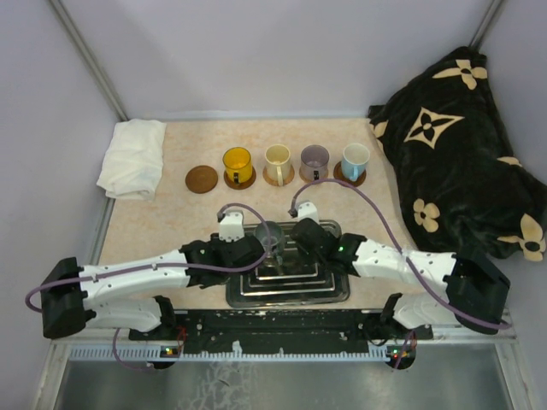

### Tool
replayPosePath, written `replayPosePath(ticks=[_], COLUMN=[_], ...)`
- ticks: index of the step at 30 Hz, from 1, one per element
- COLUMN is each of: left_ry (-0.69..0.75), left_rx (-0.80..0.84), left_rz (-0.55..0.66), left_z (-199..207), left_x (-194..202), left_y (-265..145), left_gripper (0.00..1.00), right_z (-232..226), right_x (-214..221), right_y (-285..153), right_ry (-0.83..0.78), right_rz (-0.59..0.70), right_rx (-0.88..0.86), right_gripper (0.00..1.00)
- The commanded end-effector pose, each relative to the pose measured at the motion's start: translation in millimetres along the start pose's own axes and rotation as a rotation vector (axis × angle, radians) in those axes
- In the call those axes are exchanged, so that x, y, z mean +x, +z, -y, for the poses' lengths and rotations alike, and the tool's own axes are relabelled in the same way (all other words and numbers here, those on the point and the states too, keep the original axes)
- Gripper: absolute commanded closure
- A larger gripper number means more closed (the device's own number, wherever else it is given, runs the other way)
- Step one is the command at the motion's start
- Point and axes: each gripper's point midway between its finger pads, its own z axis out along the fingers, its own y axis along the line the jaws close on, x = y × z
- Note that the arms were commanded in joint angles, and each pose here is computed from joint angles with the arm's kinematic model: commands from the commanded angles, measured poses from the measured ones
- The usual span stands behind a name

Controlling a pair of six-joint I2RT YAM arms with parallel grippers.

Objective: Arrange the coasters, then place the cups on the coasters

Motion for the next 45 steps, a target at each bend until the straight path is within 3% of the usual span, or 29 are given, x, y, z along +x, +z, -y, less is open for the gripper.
replayPosePath(ticks=[1, 36, 45], left_ry=[-0.027, -0.02, 0.017], left_rx=[-0.03, -0.004, 0.078], left_rz=[-0.01, 0.04, 0.049], left_z=[-14.3, -19.8, -3.8], left_x=[8.0, 3.1, -0.6], left_y=[-4.9, -9.4, -10.3], left_gripper=[0.33, 0.31, 0.28], right_z=[-38.4, -138.2, -113.8], right_x=[-35.1, -43.3, -50.5], right_y=[-4.1, 7.9, -7.2], right_ry=[0.007, -0.119, -0.108], right_rz=[0.085, 0.021, 0.067], right_rx=[-0.111, -0.424, -0.325], right_gripper=[0.96, 0.97, 0.97])
